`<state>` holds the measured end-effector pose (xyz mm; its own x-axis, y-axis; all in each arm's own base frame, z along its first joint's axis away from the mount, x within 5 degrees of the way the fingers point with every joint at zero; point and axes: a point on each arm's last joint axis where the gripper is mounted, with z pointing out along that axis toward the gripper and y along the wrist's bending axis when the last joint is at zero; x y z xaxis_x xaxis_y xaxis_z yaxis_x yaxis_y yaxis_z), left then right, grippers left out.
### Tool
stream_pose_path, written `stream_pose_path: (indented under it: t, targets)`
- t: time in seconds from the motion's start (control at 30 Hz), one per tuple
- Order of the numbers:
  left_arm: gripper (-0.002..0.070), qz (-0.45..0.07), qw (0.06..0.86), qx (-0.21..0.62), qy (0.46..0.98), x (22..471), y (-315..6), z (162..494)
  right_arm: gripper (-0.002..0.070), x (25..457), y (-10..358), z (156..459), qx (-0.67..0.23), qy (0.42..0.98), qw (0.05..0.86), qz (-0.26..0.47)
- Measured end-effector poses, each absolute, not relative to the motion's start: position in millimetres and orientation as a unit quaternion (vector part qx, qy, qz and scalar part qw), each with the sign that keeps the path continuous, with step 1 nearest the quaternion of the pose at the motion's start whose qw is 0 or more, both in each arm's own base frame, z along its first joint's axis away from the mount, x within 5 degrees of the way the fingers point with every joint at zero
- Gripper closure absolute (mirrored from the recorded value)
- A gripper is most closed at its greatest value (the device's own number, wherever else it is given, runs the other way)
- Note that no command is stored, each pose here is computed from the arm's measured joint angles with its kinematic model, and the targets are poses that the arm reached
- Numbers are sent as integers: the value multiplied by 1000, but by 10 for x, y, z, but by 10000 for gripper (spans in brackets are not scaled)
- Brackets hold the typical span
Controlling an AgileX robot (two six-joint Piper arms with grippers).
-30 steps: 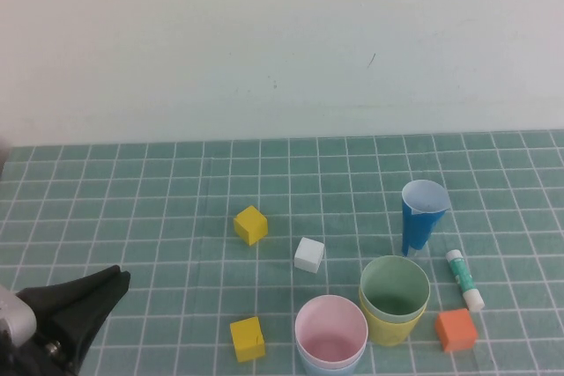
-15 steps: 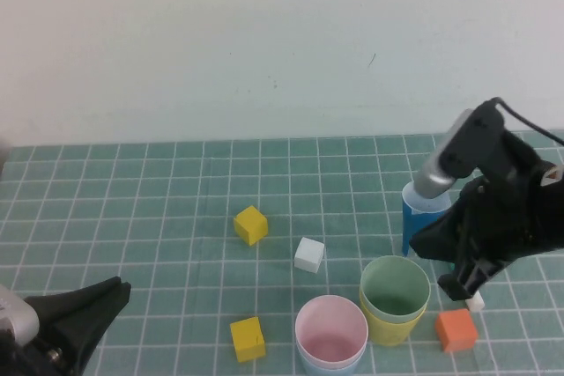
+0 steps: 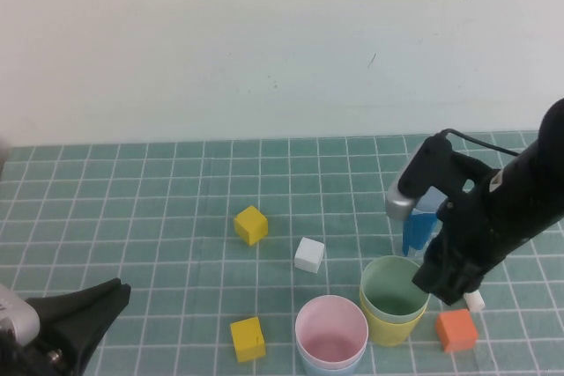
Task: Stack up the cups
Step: Pick up the yellow cup
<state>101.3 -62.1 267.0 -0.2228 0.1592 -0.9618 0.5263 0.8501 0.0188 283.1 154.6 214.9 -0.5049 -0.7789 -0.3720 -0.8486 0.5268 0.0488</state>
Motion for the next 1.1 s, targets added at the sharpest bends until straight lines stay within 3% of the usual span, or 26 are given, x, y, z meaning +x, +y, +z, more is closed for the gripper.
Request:
stream_pose_path:
  t: [0.1,0.2,0.6,0.77,1.1]
  targets:
    - [677,-157,580,224,767,1012,-621,2666,218,2897,1565,2049,-434,880,155,114]
    - [677,-157,579,224,768,1012,-620,2665,131,2956,1581,1955,-397,897,156,115]
    - [677,-156,577,225,770,1011,-619,2659,107,3128,1625,1546,-352,918,151,105]
    - [677,-156,575,225,771,1010,-619,2656,204,3148,1632,1397,-350,921,134,102]
    - [677,-156,575,225,771,1010,-619,2656,618,3163,1637,1235,-372,916,117,97]
